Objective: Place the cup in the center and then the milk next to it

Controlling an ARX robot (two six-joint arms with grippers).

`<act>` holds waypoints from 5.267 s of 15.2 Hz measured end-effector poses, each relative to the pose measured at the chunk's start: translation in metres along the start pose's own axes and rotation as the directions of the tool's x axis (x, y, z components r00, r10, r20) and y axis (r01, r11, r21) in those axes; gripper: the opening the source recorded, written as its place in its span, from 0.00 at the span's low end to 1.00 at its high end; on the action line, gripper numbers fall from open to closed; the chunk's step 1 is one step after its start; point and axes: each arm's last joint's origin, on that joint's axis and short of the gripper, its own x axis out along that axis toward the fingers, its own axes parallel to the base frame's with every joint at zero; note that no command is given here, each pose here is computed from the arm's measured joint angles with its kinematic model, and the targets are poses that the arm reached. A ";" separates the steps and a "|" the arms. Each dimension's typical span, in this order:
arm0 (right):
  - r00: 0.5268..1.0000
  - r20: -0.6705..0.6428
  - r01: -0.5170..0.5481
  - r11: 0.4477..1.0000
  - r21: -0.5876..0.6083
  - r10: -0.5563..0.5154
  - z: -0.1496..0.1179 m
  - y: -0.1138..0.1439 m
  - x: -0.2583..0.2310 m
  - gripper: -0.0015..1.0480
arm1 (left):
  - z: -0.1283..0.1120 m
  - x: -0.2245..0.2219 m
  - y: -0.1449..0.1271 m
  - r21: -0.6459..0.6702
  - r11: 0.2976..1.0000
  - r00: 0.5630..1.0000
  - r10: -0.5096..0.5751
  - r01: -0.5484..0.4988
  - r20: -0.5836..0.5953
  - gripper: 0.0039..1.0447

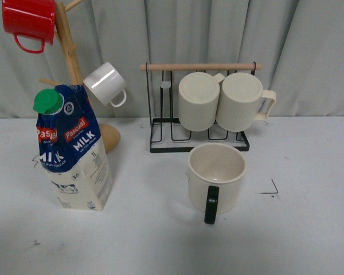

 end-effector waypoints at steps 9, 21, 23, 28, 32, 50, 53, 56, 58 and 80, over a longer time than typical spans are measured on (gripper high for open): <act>1.000 -0.007 -0.001 1.000 0.000 0.001 -0.003 0.000 -0.016 0.02 | 0.000 0.000 0.000 0.000 1.000 1.000 0.000 0.000 0.000 0.94; 1.000 -0.010 -0.003 1.000 -0.002 0.003 -0.004 0.000 -0.016 0.77 | 0.005 0.031 -0.014 0.055 0.998 0.968 0.033 -0.019 -0.250 0.94; 1.000 -0.010 -0.003 1.000 -0.002 0.003 -0.004 0.000 -0.016 0.95 | 0.005 0.062 -0.021 0.031 1.000 0.959 0.006 0.003 -0.284 0.94; 1.000 -0.010 -0.003 1.000 -0.002 0.003 -0.004 0.000 -0.016 0.94 | -0.018 0.129 -0.050 0.043 0.996 0.931 -0.058 0.079 -0.359 0.94; 1.000 -0.010 -0.003 1.000 -0.002 0.003 -0.004 0.000 -0.016 0.94 | -0.031 0.161 -0.056 0.095 0.994 0.930 -0.019 0.058 -0.366 0.94; 1.000 -0.010 -0.003 1.000 -0.002 0.003 -0.004 0.000 -0.016 0.94 | -0.036 0.194 -0.084 0.128 0.991 0.932 0.086 -0.043 -0.353 0.03; 1.000 -0.010 -0.003 1.000 -0.002 0.003 -0.004 0.000 -0.016 0.94 | -0.026 0.191 -0.107 0.086 0.996 0.942 0.036 -0.008 -0.333 0.03; 1.000 -0.010 -0.003 1.000 -0.002 0.003 -0.004 0.000 -0.016 0.94 | -0.018 0.194 -0.127 0.045 0.999 0.954 -0.001 0.015 -0.301 0.03; 1.000 -0.010 -0.003 1.000 -0.002 0.003 -0.004 0.000 -0.016 0.94 | -0.024 0.201 -0.142 0.036 0.999 0.948 -0.012 0.024 -0.317 0.03; 1.000 -0.010 -0.003 1.000 -0.002 0.003 -0.004 0.000 -0.016 0.94 | -0.009 0.152 -0.134 0.017 0.981 0.974 -0.192 0.195 -0.119 0.84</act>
